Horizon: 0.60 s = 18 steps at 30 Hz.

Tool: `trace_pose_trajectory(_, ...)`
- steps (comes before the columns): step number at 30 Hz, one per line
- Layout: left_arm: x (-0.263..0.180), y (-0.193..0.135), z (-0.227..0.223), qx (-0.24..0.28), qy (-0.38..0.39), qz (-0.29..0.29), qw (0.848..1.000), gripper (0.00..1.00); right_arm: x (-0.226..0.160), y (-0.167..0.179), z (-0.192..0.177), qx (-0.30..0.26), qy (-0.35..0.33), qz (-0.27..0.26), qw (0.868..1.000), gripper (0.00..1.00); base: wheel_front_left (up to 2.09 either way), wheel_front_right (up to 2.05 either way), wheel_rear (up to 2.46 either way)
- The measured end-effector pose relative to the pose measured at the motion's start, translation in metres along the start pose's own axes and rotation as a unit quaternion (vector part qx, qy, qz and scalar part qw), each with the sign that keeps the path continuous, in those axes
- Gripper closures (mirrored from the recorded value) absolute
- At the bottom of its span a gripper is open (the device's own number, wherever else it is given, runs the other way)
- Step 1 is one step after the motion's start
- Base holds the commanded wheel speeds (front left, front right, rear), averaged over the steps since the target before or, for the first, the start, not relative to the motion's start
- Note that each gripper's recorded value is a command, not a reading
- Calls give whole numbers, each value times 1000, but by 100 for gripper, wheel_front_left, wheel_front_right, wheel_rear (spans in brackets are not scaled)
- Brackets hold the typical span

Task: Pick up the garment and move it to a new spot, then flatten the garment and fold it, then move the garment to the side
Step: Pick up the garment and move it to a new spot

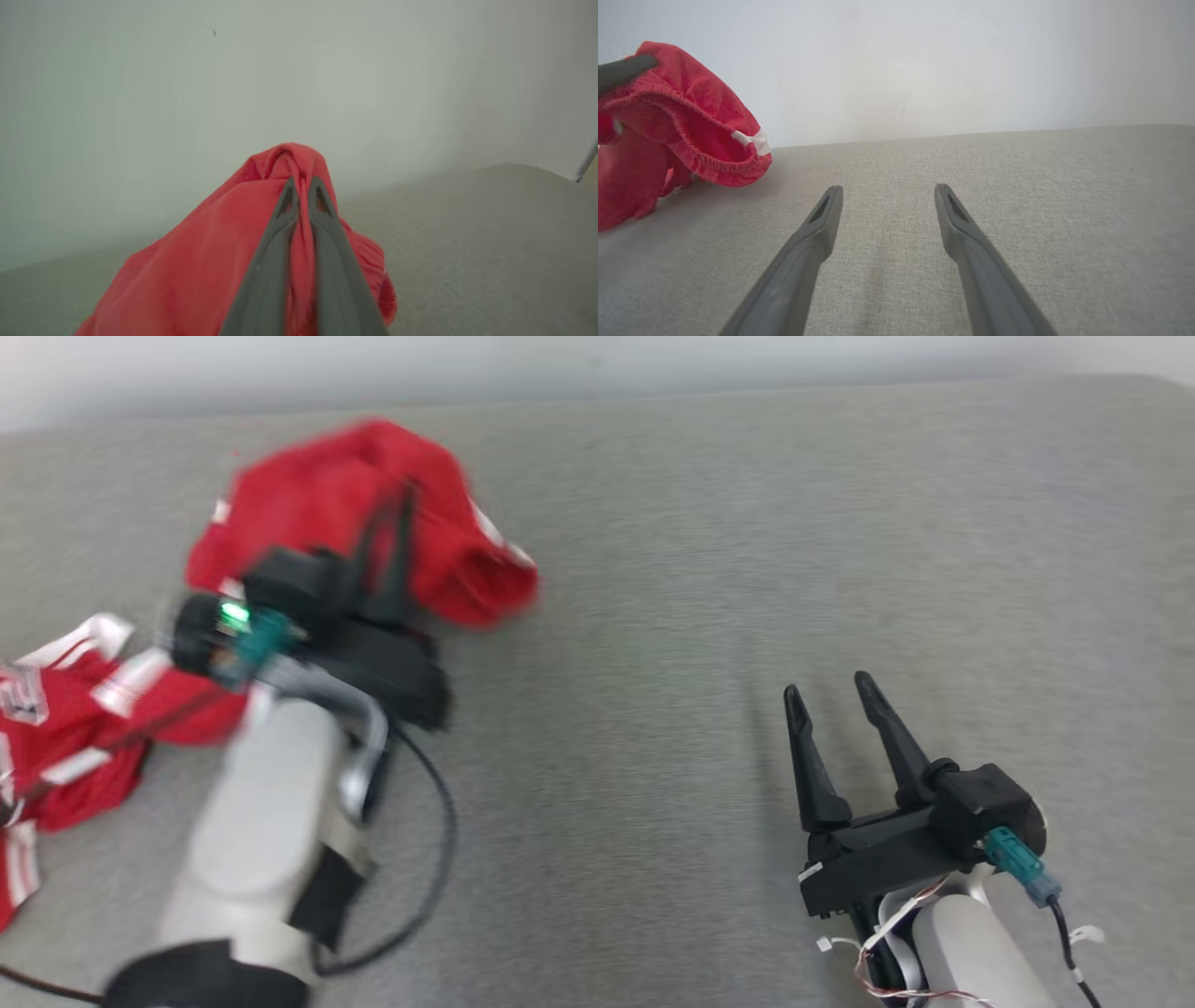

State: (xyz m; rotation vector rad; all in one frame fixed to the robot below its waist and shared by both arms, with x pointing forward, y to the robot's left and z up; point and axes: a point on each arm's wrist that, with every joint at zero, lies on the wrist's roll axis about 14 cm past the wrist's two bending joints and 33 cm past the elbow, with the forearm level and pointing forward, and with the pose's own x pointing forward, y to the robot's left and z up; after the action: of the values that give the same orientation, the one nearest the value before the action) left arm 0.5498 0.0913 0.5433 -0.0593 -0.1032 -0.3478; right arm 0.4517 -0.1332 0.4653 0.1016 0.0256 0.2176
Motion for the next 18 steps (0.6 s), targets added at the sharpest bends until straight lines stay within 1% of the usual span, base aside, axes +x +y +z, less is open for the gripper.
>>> trace_pose_trajectory(7, 3, -88, -19, -64, 9, -89, 994, 100, -30, -31, 4, 1, 1, -56, 998, 0, 0, 0, 0)
trace_pose_trajectory(10, 0, -117, -21, -82, 9, -121, 989, 100, -43, -45, 6, -2, 1, -80, 997, 0, 0, 0, 0)
trace_pose_trajectory(12, -3, -137, -20, -106, 6, -144, 984, 100, -52, -52, 7, -2, 2, -94, 996, 0, 0, 0, 0)
trace_pose_trajectory(14, -8, -156, -18, -113, 5, -169, 979, 100, -59, -58, 8, -2, 1, -106, 994, 0, 0, 0, 0)
trace_pose_trajectory(15, -10, -163, -19, -114, 6, -178, 977, 98, -62, -61, 9, -3, 1, -111, 994, 0, 0, 0, 0)
trace_pose_trajectory(16, -13, -167, -21, -111, 11, -180, 977, 7, -64, -62, 11, -3, -1, -114, 994, 0, 0, 0, 0)
trace_pose_trajectory(17, -15, -168, -24, -113, 16, -177, 978, 0, -66, -63, 12, -3, -2, -116, 993, 0, 0, 0, 0)
trace_pose_trajectory(18, -18, -167, -28, -110, 22, -171, 979, 0, -67, -64, 13, -3, -4, -117, 993, 0, 0, 0, 0)
